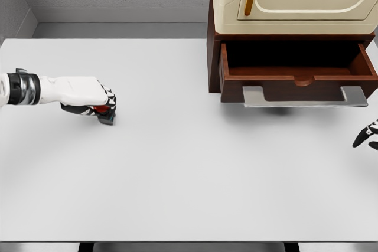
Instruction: Put the switch into the drawer with left arm, and close the drawer with right arm
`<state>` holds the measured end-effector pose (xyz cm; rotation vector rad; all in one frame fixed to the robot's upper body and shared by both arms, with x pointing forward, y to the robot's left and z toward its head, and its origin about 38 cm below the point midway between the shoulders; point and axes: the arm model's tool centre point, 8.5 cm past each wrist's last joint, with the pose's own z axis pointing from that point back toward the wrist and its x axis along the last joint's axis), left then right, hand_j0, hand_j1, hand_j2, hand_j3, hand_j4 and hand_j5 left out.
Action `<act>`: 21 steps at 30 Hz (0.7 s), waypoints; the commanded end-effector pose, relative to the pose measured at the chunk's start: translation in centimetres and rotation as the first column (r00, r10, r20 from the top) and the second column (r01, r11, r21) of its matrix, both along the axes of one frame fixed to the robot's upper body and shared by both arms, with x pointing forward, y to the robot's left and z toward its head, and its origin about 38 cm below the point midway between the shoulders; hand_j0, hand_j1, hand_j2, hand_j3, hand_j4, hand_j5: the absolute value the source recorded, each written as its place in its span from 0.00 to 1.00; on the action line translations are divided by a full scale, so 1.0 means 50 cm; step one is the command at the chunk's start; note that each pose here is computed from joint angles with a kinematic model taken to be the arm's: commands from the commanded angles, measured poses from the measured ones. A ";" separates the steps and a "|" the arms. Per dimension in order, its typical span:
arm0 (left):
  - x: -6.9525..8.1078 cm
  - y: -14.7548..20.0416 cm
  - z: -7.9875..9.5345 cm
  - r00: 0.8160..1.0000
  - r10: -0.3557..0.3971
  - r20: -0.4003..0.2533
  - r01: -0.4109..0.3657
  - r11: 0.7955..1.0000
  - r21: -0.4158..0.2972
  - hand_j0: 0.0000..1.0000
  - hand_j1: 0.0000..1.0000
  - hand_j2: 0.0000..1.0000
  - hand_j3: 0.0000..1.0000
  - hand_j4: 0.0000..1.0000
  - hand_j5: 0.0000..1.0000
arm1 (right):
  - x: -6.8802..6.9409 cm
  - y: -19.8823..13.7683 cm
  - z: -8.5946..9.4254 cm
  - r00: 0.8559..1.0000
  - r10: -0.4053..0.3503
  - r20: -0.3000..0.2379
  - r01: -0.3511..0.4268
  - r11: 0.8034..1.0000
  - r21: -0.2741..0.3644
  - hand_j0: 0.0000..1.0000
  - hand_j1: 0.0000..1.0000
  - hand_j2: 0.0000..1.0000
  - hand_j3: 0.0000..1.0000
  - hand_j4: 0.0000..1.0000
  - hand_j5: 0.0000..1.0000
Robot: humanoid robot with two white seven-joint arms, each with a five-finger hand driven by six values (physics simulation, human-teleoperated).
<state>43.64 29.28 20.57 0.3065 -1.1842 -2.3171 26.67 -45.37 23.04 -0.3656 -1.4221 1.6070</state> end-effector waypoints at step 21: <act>0.029 -0.117 0.143 0.987 -0.114 0.115 0.131 0.978 -0.159 0.41 0.41 0.41 0.41 0.41 0.41 | 0.014 0.017 -0.001 1.000 0.029 -0.003 -0.029 1.000 0.008 0.50 0.50 0.50 0.50 0.50 0.50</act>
